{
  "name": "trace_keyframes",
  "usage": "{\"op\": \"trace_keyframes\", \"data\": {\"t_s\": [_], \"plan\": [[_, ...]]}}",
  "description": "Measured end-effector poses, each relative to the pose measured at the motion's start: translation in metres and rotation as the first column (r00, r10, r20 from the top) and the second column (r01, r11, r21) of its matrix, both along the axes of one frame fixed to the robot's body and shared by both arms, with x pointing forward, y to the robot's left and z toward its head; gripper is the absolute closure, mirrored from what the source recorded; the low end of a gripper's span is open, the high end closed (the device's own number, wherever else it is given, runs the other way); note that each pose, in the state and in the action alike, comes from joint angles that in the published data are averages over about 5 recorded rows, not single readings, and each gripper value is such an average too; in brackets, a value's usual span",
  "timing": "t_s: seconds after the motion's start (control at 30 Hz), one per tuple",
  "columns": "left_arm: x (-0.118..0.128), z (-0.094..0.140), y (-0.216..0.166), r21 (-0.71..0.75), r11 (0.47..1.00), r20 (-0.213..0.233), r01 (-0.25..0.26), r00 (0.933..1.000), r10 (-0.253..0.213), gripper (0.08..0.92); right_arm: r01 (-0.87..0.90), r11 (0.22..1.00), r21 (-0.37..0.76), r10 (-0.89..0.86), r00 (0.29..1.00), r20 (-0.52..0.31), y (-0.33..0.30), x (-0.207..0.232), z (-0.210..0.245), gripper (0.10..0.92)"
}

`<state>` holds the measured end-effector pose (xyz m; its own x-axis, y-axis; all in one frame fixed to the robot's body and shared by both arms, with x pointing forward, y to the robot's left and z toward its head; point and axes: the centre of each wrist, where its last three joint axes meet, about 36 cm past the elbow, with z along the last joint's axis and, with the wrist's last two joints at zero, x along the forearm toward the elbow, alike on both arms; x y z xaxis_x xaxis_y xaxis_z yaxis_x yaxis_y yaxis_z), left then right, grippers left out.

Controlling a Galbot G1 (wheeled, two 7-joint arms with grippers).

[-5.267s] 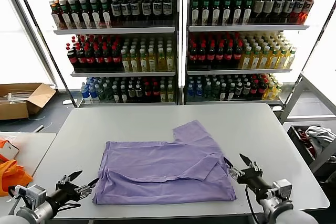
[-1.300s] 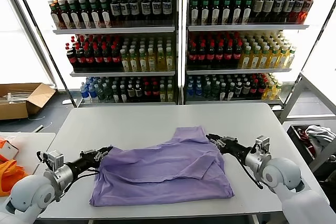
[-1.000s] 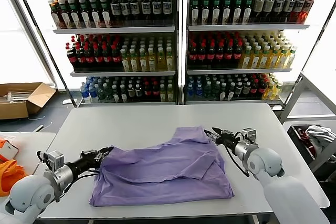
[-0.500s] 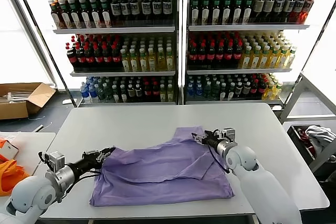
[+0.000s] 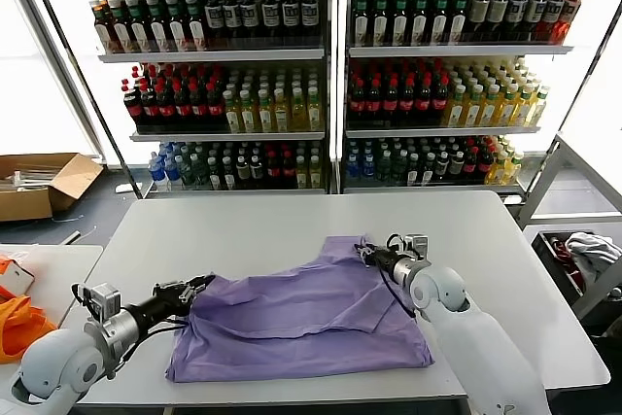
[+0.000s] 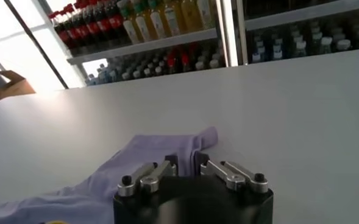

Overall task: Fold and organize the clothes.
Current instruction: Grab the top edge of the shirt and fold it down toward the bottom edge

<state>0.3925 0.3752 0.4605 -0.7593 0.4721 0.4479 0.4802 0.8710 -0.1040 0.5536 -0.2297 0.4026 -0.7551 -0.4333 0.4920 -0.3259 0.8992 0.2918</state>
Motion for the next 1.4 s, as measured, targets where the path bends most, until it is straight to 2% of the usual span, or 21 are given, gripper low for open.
{"op": "trace_keyframes", "data": {"t_s": [0.13, 0.67, 1.07, 1.4], "plan": [[0.0, 0.002, 0.0, 0.0, 1.0, 0.006, -0.002, 1.0, 0.002, 0.911, -0.001, 0.999, 0.033, 0.001, 1.0, 0.011, -0.004, -0.003, 0.005, 0.916], [-0.006, 0.008, 0.0, -0.001, 1.0, 0.021, -0.01, 0.9997, 0.01, 0.911, -0.023, 0.979, 0.203, 0.009, 0.998, 0.067, -0.028, -0.044, 0.053, 0.916], [-0.022, 0.015, -0.005, -0.013, 0.999, 0.015, -0.043, 0.999, 0.043, 0.911, -0.031, 0.964, 0.263, 0.009, 0.997, 0.083, -0.058, -0.111, 0.07, 0.916], [-0.047, 0.016, 0.004, 0.009, 0.997, -0.016, -0.072, 0.9973, 0.072, 0.911, -0.005, 0.965, 0.264, -0.004, 0.999, 0.036, -0.078, -0.172, 0.06, 0.916]]}}
